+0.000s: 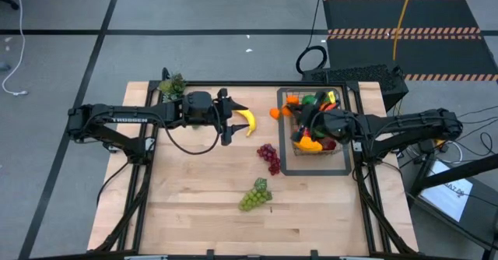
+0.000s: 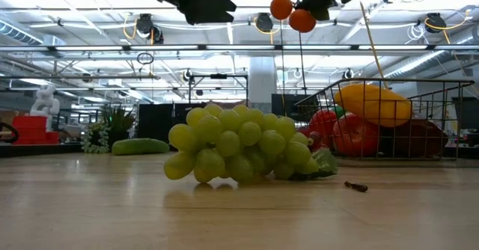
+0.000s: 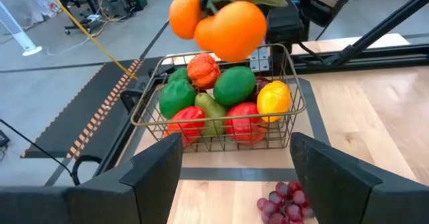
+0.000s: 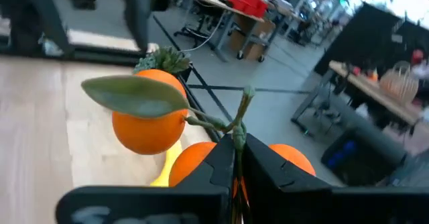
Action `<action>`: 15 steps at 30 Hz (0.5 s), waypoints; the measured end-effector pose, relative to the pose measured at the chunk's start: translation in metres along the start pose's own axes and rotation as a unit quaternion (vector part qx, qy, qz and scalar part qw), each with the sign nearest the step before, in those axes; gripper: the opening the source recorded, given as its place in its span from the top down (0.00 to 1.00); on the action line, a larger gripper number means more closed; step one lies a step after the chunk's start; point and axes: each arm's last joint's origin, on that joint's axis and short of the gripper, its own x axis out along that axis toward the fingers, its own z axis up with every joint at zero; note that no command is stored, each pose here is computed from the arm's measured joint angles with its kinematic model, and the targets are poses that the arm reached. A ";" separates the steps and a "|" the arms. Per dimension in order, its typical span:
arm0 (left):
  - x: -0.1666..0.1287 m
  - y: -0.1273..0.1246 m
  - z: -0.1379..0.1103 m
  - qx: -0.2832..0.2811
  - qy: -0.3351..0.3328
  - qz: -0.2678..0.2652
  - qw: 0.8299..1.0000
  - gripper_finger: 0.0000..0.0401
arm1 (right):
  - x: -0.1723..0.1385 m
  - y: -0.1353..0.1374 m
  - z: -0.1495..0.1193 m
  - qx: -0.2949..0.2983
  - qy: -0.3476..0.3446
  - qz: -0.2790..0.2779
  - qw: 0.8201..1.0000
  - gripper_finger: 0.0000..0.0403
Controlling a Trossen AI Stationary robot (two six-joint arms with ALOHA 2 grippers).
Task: Build produce basket
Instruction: Put the tangerine into the gold wire basket
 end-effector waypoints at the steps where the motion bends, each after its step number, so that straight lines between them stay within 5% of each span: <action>1: 0.000 0.000 0.000 0.000 0.000 0.000 1.000 0.32 | 0.001 -0.001 0.000 0.016 0.001 -0.003 1.000 0.96; 15: 0.000 -0.001 0.001 0.001 -0.005 -0.002 1.000 0.32 | 0.006 -0.008 0.000 0.166 -0.003 -0.014 0.986 0.96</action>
